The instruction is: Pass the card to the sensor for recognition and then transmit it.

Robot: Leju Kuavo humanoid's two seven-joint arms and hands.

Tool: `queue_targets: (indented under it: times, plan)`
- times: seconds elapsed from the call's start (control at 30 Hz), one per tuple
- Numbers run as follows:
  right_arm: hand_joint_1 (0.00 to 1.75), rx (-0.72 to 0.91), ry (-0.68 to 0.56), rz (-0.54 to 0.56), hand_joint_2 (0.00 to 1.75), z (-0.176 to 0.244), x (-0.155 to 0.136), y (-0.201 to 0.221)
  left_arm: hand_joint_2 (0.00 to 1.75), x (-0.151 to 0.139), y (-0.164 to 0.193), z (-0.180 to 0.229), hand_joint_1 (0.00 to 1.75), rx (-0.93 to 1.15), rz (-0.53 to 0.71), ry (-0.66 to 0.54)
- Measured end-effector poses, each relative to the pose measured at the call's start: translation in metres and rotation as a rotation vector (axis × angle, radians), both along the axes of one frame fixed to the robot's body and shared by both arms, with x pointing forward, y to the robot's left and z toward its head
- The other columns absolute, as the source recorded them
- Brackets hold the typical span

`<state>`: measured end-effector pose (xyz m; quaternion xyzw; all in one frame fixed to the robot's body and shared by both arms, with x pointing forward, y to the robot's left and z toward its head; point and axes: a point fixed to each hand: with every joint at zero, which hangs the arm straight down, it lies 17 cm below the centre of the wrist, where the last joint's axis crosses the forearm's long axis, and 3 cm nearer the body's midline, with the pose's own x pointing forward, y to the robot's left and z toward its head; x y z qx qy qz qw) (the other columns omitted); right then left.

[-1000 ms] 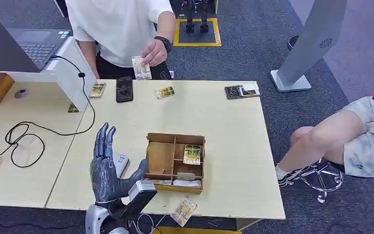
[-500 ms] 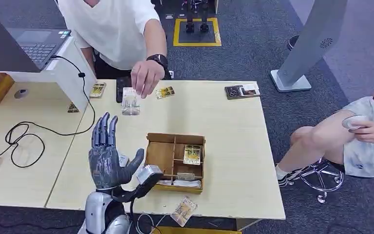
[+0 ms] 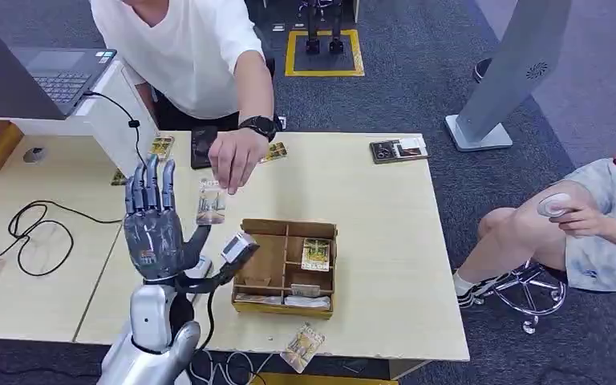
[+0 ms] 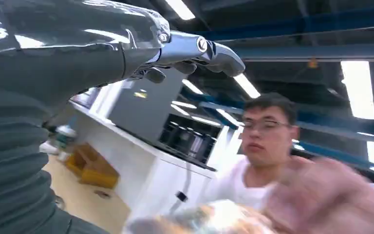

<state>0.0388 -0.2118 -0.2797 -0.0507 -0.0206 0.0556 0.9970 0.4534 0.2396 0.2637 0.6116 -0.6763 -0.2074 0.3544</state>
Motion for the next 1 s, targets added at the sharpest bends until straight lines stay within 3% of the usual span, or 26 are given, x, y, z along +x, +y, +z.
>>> queue_targets:
  times: [0.33,0.37,0.4,1.0]
  plan:
    - [0.0,-0.003,-0.006,0.014,1.75,0.0,0.003,-0.002,1.75,0.017,0.033,0.003,0.0,-0.002,0.131,0.004]
    - [0.0,-0.003,-0.007,0.014,1.75,0.0,0.003,-0.003,1.75,0.02,0.028,0.003,1.03,0.016,0.121,0.006]
    - [0.0,-0.005,-0.007,0.009,1.75,0.0,0.003,-0.003,1.75,0.021,0.023,0.0,1.75,0.041,0.105,0.01]
    - [0.0,-0.006,-0.008,0.016,1.75,0.0,0.004,-0.003,1.75,0.016,-0.021,-0.011,1.75,0.151,-0.049,0.019]
